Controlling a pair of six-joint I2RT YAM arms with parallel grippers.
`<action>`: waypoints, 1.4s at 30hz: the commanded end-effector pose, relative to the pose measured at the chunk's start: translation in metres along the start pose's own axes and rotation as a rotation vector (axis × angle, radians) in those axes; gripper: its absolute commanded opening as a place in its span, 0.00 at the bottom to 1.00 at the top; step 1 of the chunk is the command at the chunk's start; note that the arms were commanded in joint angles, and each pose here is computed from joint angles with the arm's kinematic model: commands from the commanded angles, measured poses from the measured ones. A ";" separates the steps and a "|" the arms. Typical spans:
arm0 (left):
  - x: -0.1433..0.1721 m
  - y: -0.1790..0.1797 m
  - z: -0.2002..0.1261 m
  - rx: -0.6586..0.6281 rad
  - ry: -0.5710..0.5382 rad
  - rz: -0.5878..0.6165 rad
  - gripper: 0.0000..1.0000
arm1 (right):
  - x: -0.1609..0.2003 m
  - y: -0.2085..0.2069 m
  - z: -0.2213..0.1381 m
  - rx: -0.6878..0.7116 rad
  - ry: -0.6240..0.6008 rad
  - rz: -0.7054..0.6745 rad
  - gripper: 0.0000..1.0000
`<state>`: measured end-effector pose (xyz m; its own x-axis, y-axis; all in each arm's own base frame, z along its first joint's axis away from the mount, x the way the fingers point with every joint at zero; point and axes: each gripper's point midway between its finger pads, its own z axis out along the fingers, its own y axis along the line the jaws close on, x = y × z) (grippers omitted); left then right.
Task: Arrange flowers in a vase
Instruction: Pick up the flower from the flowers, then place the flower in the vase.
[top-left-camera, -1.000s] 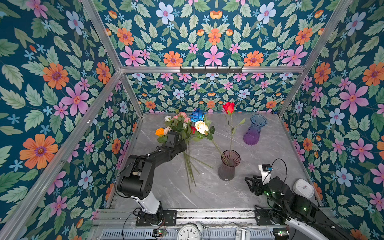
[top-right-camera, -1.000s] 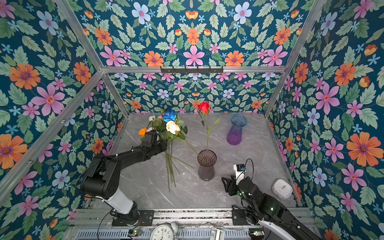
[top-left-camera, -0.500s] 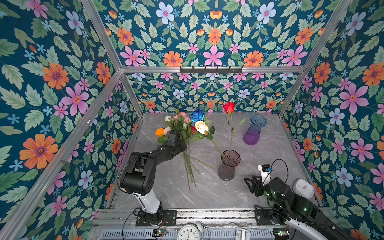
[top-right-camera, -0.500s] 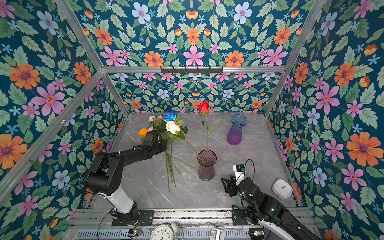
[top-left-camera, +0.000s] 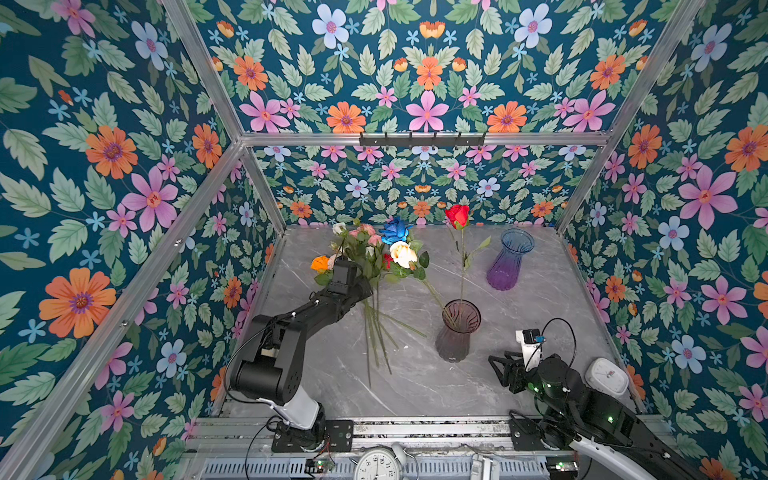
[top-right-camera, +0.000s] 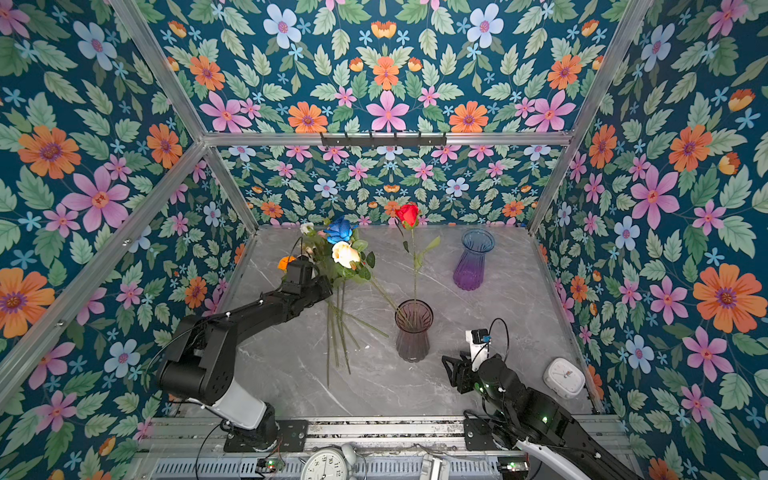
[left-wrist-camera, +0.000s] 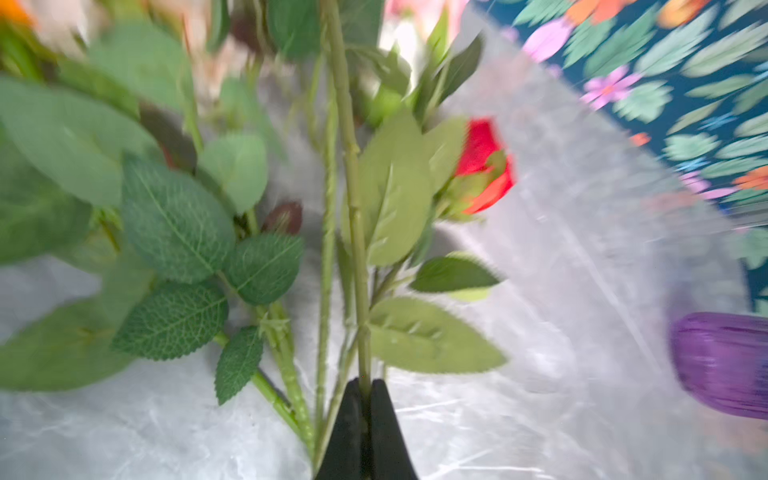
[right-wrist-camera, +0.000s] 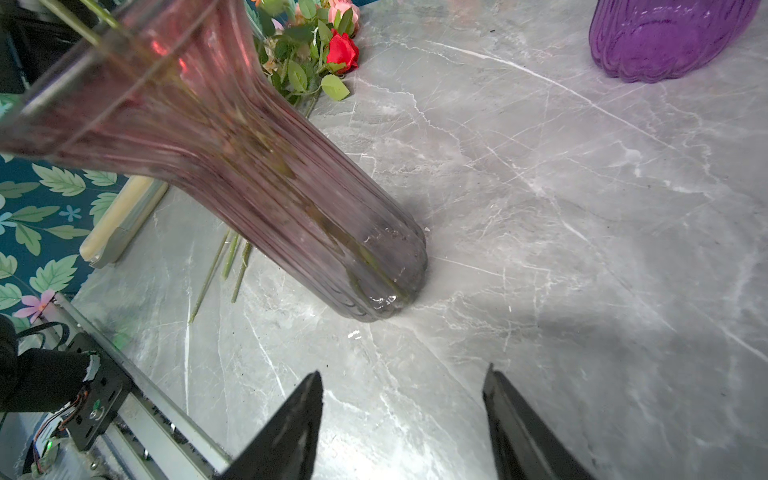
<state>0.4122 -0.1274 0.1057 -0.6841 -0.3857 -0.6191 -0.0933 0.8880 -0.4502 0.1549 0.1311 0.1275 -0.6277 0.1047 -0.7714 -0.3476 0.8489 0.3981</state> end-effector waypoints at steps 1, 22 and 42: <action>-0.019 -0.012 -0.023 0.027 -0.057 0.026 0.01 | -0.008 0.002 0.000 -0.005 -0.033 -0.001 0.63; -0.067 -0.168 -0.310 0.791 -0.622 0.302 0.00 | -0.081 0.101 -0.051 -0.376 -0.109 -0.171 0.57; 0.048 -0.276 -0.380 1.364 -0.420 0.565 0.00 | -0.224 0.246 -0.137 -0.732 -0.264 -0.305 0.49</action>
<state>0.1378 -0.2937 0.4304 -0.1684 -0.2812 -0.9447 0.9596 0.1725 -0.2224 0.1079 0.2467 0.4539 -0.3079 0.0828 -0.9478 -0.9007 0.2955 0.3185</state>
